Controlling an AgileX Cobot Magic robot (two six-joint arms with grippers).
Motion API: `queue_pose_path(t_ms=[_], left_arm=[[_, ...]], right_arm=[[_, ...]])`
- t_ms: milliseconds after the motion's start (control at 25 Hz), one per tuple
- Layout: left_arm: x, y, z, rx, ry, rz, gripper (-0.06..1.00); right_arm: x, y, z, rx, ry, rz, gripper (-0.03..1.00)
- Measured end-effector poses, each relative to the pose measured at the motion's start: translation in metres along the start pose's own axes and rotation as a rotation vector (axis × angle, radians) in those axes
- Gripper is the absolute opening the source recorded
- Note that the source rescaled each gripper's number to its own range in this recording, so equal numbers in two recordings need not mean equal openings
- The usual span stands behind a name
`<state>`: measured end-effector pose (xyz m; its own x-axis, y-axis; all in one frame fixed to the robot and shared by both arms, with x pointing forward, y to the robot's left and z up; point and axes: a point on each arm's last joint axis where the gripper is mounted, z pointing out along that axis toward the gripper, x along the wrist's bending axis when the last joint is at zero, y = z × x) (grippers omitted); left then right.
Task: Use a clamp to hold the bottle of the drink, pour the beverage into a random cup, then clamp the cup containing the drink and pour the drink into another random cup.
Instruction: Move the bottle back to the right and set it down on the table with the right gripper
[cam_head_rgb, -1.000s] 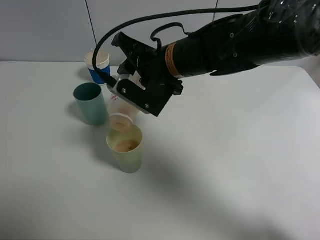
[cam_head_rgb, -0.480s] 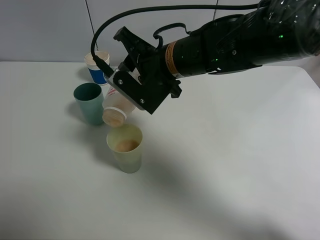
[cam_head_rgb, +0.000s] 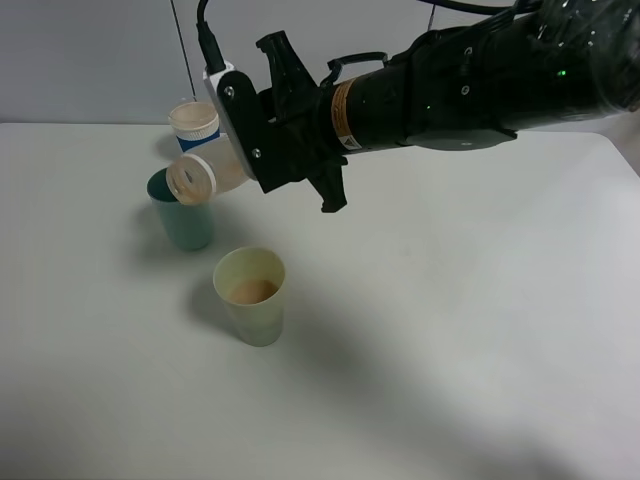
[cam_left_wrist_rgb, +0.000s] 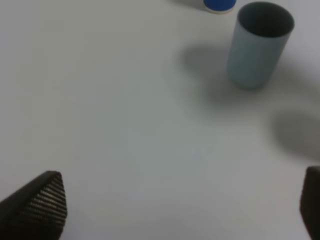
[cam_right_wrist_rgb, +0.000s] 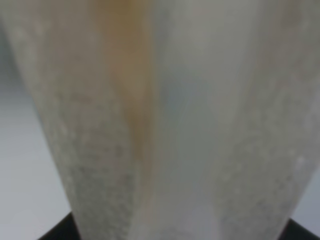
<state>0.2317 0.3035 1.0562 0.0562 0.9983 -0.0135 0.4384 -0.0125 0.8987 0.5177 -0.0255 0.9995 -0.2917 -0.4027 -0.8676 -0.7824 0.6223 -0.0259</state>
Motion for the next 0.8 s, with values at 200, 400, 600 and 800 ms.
queue_pose_path(t_ms=[200,400,600,800], left_arm=[[0.000,0.000,0.000,0.000,0.000,0.000,0.95],[0.000,0.000,0.000,0.000,0.000,0.000,0.95],[0.000,0.000,0.000,0.000,0.000,0.000,0.95],[0.000,0.000,0.000,-0.001,0.000,0.000,0.95]], right_arm=[[-0.001,-0.003,0.000,0.032,-0.010,0.224,0.00],[-0.001,-0.016,-0.001,0.073,-0.030,0.409,0.00],[0.004,-0.063,-0.009,0.184,-0.098,0.722,0.00],[0.015,-0.100,-0.014,0.280,-0.145,0.952,0.00]])
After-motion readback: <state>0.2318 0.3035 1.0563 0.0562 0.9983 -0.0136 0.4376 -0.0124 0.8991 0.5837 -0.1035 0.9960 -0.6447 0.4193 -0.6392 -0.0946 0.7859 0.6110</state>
